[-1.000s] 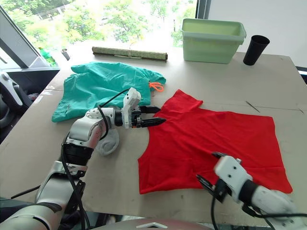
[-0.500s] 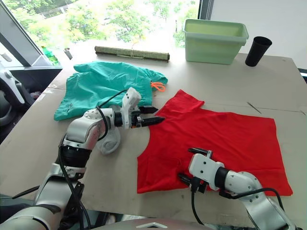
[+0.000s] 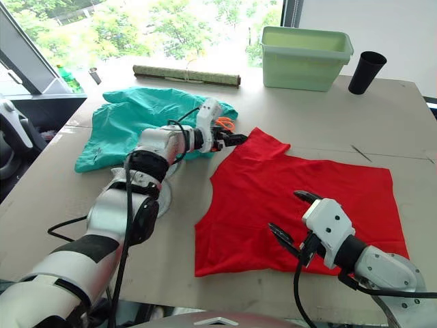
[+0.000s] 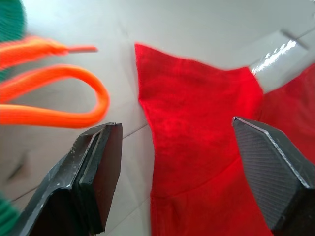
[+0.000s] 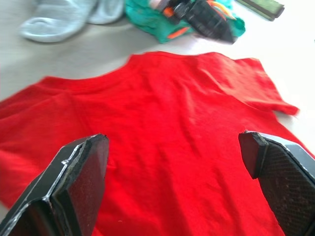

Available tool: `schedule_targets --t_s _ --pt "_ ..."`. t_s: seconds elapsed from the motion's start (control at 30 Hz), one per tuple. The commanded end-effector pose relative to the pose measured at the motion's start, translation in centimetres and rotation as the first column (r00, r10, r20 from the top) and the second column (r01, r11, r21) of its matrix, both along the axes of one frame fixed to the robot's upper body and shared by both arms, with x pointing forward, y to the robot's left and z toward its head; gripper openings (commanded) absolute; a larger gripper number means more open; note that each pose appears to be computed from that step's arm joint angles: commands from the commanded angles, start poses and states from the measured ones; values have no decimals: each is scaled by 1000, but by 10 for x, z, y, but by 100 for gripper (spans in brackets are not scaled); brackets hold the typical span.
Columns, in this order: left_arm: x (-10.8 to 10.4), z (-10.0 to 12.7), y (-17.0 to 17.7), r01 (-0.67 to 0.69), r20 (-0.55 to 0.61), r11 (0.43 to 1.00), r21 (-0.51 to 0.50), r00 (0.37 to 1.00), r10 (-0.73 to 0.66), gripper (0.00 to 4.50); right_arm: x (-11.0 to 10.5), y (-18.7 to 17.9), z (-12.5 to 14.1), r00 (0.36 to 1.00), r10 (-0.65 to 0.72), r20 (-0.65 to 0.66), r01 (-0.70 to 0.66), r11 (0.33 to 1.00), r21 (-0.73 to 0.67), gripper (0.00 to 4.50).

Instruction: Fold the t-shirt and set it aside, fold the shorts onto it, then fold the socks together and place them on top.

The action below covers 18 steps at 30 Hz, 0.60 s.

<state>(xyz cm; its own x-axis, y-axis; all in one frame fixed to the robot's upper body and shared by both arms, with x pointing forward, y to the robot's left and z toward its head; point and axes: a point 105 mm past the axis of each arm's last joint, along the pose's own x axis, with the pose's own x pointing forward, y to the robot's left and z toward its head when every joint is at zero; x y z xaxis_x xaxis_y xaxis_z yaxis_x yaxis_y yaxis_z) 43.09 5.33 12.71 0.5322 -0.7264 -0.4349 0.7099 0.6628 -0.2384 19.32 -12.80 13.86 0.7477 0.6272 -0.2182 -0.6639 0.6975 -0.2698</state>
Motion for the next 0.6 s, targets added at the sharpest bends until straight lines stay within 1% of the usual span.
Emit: schedule_targets --t_s 0.03,0.07,0.13,0.17,0.2,0.27,0.3,0.33,0.37,0.4,0.47,0.5,0.53,0.57,0.6 --pt "-3 -2 -13 67 -1 997 35 998 -67 330 -3 0 12 996 -39 80 39 999 6 450" --pt "-4 -4 -14 83 -3 995 52 997 -83 296 -4 -2 11 996 -50 80 50 999 0 450" --pt "-5 -8 -14 102 -4 991 84 995 -102 188 -6 -6 10 994 -72 83 73 997 -9 450" --pt "-5 -9 -13 109 7 989 103 994 -110 151 -7 -8 10 993 -85 87 86 996 -8 450" --pt "-4 -8 -12 116 20 987 109 993 -119 115 -7 -9 10 991 -97 89 98 995 -5 450" --pt "-2 -1 -13 143 78 983 111 985 -152 12 -11 -13 9 989 -120 87 120 993 -1 450" --pt "-1 3 -13 169 127 977 131 974 -186 5 -13 -15 8 988 -129 83 130 991 -2 450" --pt "-2 9 -14 203 166 971 124 961 -222 5 -15 -17 7 987 -138 77 138 990 -4 450" --pt "-4 18 -17 244 206 965 91 944 -258 5 -17 -20 5 986 -147 71 148 989 -9 450" --pt "-7 27 -19 301 260 950 82 914 -312 5 -19 -22 4 985 -159 67 160 987 -11 450" --pt "-18 41 -21 428 405 891 153 795 -452 5 -24 -28 3 982 -183 53 184 983 -14 450" --pt "-25 47 -22 477 459 860 179 733 -502 5 -26 -31 2 980 -191 48 192 981 -20 450" --pt "-29 52 -22 501 509 843 194 684 -523 5 -27 -33 2 980 -197 43 198 980 -24 450" --pt "-35 56 -22 521 561 817 248 611 -559 5 -29 -35 1 979 -202 38 203 979 -28 450" --pt "-44 56 -21 545 602 776 318 517 -609 5 -30 -37 1 978 -207 35 208 978 -30 450"
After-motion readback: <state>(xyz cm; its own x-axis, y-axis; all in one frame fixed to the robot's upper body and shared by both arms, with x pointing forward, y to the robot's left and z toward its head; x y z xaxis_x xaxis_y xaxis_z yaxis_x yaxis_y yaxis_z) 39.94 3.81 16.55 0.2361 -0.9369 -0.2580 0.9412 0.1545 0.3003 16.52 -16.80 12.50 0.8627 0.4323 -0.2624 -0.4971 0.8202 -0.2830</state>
